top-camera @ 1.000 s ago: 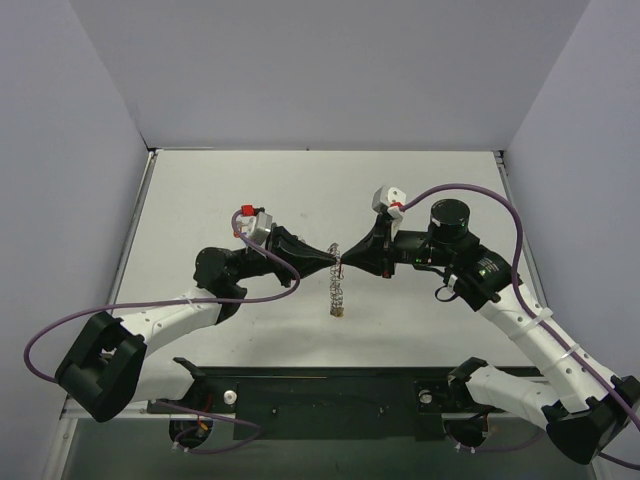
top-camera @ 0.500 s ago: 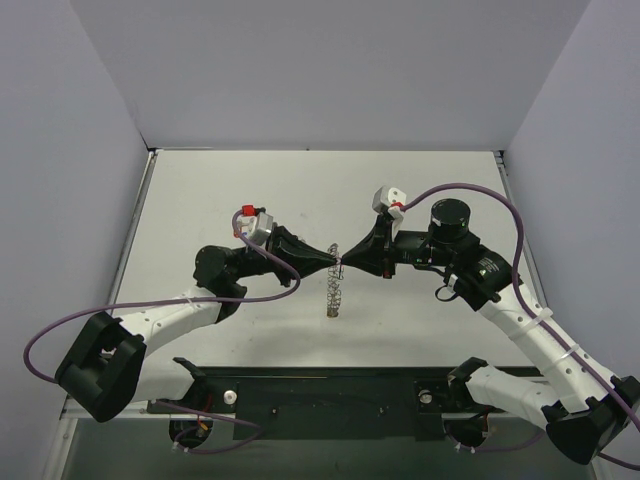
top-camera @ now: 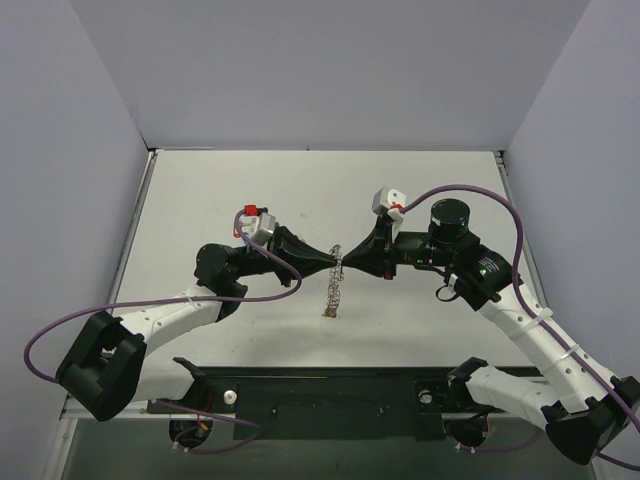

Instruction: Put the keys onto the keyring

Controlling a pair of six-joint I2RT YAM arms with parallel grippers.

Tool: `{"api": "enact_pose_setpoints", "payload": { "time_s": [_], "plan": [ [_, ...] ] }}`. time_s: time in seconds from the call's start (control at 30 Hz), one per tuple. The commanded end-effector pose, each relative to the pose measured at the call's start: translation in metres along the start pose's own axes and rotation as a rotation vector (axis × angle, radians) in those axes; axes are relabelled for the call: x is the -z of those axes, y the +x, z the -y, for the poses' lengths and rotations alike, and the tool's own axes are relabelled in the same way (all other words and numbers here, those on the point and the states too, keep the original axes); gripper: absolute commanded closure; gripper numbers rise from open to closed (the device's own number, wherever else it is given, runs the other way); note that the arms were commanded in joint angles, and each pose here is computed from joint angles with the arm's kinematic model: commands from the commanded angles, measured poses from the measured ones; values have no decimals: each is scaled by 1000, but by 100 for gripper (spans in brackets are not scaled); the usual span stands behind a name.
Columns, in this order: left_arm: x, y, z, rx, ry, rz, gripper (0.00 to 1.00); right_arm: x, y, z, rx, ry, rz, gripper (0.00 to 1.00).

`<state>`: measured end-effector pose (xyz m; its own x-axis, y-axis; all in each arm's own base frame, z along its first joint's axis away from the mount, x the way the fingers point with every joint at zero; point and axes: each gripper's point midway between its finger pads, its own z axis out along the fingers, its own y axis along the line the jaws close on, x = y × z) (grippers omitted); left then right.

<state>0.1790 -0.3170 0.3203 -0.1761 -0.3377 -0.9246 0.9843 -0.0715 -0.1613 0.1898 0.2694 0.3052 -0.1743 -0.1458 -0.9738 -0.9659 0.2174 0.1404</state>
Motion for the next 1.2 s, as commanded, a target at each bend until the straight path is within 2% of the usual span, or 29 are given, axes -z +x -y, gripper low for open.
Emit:
{"api": "enact_pose_setpoints", "payload": {
  "time_s": [0.0,1.17],
  "plan": [
    [-10,-27,11,-92,66,36,100,6,-26,0,79,10,59,100],
    [-11,-23,7,-73,52,30,100,5,-31,1,82,12,74,100]
  ]
}}
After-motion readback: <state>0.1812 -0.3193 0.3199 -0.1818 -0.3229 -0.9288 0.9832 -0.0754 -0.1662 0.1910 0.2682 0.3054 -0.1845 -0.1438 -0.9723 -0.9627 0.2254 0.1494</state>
